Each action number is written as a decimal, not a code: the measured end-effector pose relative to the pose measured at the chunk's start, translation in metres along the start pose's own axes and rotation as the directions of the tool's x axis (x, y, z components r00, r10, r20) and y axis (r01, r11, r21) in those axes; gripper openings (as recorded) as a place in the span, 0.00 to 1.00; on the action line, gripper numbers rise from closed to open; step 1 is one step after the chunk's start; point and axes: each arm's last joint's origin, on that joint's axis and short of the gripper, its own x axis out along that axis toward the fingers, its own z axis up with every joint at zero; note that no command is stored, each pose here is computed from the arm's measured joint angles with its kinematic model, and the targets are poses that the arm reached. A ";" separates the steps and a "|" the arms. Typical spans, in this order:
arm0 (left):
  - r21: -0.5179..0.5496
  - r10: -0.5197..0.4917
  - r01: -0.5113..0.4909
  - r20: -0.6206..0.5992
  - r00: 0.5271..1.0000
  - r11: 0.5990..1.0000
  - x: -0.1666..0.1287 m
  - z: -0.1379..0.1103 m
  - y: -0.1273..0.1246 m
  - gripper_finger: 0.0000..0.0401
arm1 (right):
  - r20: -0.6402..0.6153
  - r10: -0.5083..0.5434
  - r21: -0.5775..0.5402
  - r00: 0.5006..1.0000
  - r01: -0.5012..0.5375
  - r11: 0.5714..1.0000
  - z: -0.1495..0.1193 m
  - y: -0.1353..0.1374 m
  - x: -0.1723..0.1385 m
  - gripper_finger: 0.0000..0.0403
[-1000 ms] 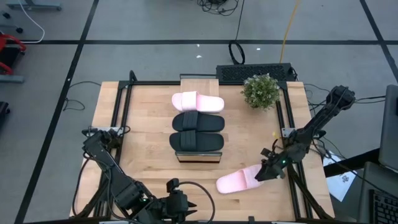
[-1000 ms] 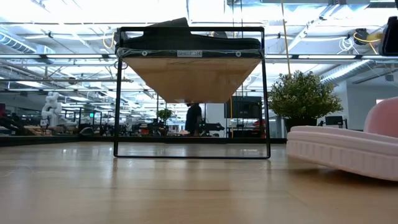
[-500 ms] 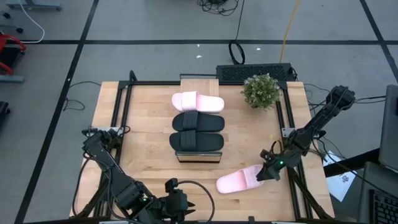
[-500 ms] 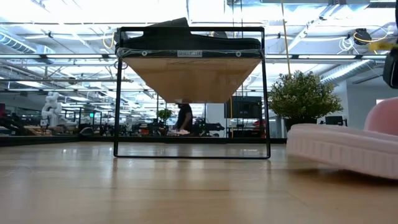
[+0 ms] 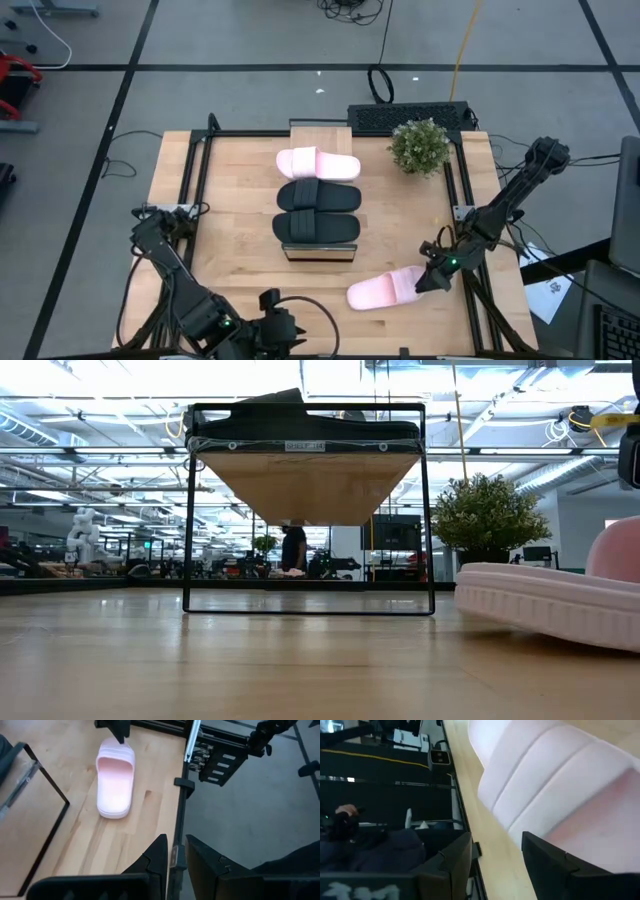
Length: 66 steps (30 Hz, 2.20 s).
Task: Pick and place slides into the shelf
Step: Put the pink slide on the shelf
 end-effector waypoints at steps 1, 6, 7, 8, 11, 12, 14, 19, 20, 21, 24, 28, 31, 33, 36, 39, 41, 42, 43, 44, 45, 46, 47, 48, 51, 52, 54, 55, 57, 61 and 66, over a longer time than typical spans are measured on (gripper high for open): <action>-0.004 -0.001 0.001 -0.002 1.000 1.000 -0.001 -0.001 -0.001 0.15 | -0.001 -0.006 0.007 1.000 0.007 1.000 0.000 -0.001 -0.001 0.41; -0.021 -0.002 0.002 -0.010 1.000 1.000 -0.005 -0.007 -0.004 0.15 | -0.006 -0.081 0.038 0.997 0.081 0.996 0.000 -0.008 -0.007 0.41; -0.024 -0.002 0.002 -0.013 1.000 1.000 -0.006 -0.009 -0.005 0.15 | -0.008 -0.105 0.047 0.994 0.105 0.993 0.000 -0.011 -0.009 0.41; -0.028 0.000 0.000 -0.016 1.000 1.000 -0.006 -0.010 -0.005 0.15 | -0.008 -0.123 0.051 0.992 0.124 0.991 0.000 -0.013 -0.009 0.41; -0.031 -0.003 0.002 -0.016 1.000 1.000 -0.008 -0.011 -0.007 0.15 | 0.025 -0.120 0.057 0.992 0.119 0.991 0.001 -0.012 -0.010 0.41; -0.033 -0.003 0.002 -0.016 1.000 0.999 -0.008 -0.011 -0.007 0.15 | 0.052 -0.112 0.054 0.992 0.109 0.993 0.002 -0.011 -0.010 0.41; -0.032 -0.001 0.001 -0.018 1.000 0.999 -0.008 -0.012 -0.007 0.15 | 0.090 -0.106 0.043 0.990 0.102 0.994 0.003 -0.011 -0.010 0.41; -0.031 0.001 -0.001 -0.018 1.000 1.000 -0.008 -0.012 -0.006 0.15 | 0.101 -0.125 0.050 0.987 0.120 0.991 0.004 -0.012 -0.009 0.41; -0.031 0.001 -0.001 -0.018 1.000 1.000 -0.008 -0.012 -0.006 0.15 | 0.101 -0.134 0.057 0.986 0.129 0.990 0.003 -0.013 -0.009 0.41; -0.031 0.001 -0.001 -0.018 1.000 1.000 -0.008 -0.012 -0.006 0.15 | 0.100 -0.142 0.063 0.985 0.137 0.989 0.003 -0.014 -0.009 0.41; -0.031 0.001 -0.001 -0.018 1.000 1.000 -0.008 -0.012 -0.006 0.15 | 0.099 -0.157 0.070 0.983 0.151 0.986 0.003 -0.015 -0.008 0.41; -0.027 0.002 -0.002 -0.019 1.000 1.000 -0.008 -0.012 -0.006 0.15 | 0.099 -0.172 0.088 0.980 0.163 0.983 0.003 -0.016 -0.006 0.41; -0.026 0.003 -0.004 -0.019 1.000 1.000 -0.008 -0.012 -0.006 0.15 | 0.102 -0.146 0.088 0.984 0.138 0.987 0.003 -0.014 -0.005 0.41; -0.023 0.006 -0.007 -0.021 1.000 1.000 -0.008 -0.012 -0.006 0.15 | 0.103 -0.141 0.088 0.985 0.132 0.987 0.003 -0.013 -0.004 0.41; -0.019 0.014 -0.015 -0.021 1.000 1.000 -0.008 -0.012 -0.005 0.15 | 0.103 -0.152 0.091 0.983 0.143 0.986 0.003 -0.014 -0.003 0.41; -0.014 0.019 -0.019 -0.018 1.000 1.000 -0.008 -0.012 -0.005 0.15 | 0.112 -0.137 0.092 0.984 0.127 0.988 0.003 -0.013 -0.001 0.41; -0.014 0.024 -0.024 -0.012 1.000 1.000 -0.008 -0.012 -0.005 0.15 | 0.143 -0.113 0.081 0.983 0.102 0.991 0.004 -0.010 0.000 0.41; -0.013 0.025 -0.025 -0.011 1.000 1.000 -0.008 -0.012 -0.005 0.15 | 0.156 -0.104 0.076 0.982 0.093 0.993 0.004 -0.009 0.000 0.41; -0.012 0.027 -0.027 -0.008 1.000 1.000 -0.008 -0.012 -0.005 0.15 | 0.157 -0.101 0.074 0.982 0.090 0.993 0.004 -0.009 0.001 0.41; -0.011 0.029 -0.029 -0.007 1.000 1.000 -0.008 -0.012 -0.005 0.15 | 0.157 -0.105 0.074 0.982 0.094 0.993 0.004 -0.009 0.001 0.41; -0.011 0.029 -0.029 -0.007 1.000 1.000 -0.008 -0.012 -0.005 0.15 | 0.154 -0.111 0.076 0.982 0.100 0.992 0.004 -0.010 0.002 0.41; -0.011 0.029 -0.029 -0.007 1.000 1.000 -0.008 -0.012 -0.005 0.15 | 0.153 -0.117 0.080 0.981 0.106 0.991 0.004 -0.010 0.002 0.41; -0.011 0.030 -0.030 -0.007 1.000 1.000 -0.008 -0.012 -0.005 0.15 | 0.152 -0.117 0.080 0.981 0.106 0.991 0.004 -0.010 0.003 0.41; -0.010 0.030 -0.030 -0.007 1.000 0.999 -0.008 -0.012 -0.005 0.15 | 0.153 -0.114 0.081 0.982 0.102 0.991 0.003 -0.010 0.003 0.41; -0.010 0.030 -0.030 -0.008 1.000 0.999 -0.008 -0.012 -0.004 0.15 | 0.153 -0.118 0.082 0.981 0.106 0.991 0.003 -0.011 0.006 0.41; -0.010 0.031 -0.031 -0.008 1.000 0.999 -0.008 -0.012 -0.004 0.15 | 0.153 -0.116 0.086 0.981 0.104 0.991 0.003 -0.011 0.007 0.41; -0.010 0.031 -0.031 -0.008 0.999 0.999 -0.008 -0.012 -0.004 0.15 | 0.153 -0.111 0.088 0.982 0.099 0.991 0.003 -0.010 0.009 0.41; -0.009 0.031 -0.031 -0.008 0.999 0.999 -0.008 -0.012 -0.004 0.15 | 0.153 -0.107 0.089 0.982 0.094 0.992 0.003 -0.010 0.010 0.41; -0.009 0.032 -0.032 -0.008 0.999 0.999 -0.008 -0.012 -0.004 0.15 | 0.154 -0.095 0.090 0.983 0.081 0.993 0.002 -0.009 0.012 0.41; -0.007 0.032 -0.032 -0.009 0.999 0.999 -0.008 -0.012 -0.004 0.15 | 0.156 -0.064 0.083 0.986 0.051 0.995 0.002 -0.007 0.018 0.41; -0.006 0.032 -0.032 -0.009 0.999 0.999 -0.008 -0.012 -0.004 0.15 | 0.158 -0.037 0.084 0.987 0.024 0.996 0.001 -0.005 0.024 0.41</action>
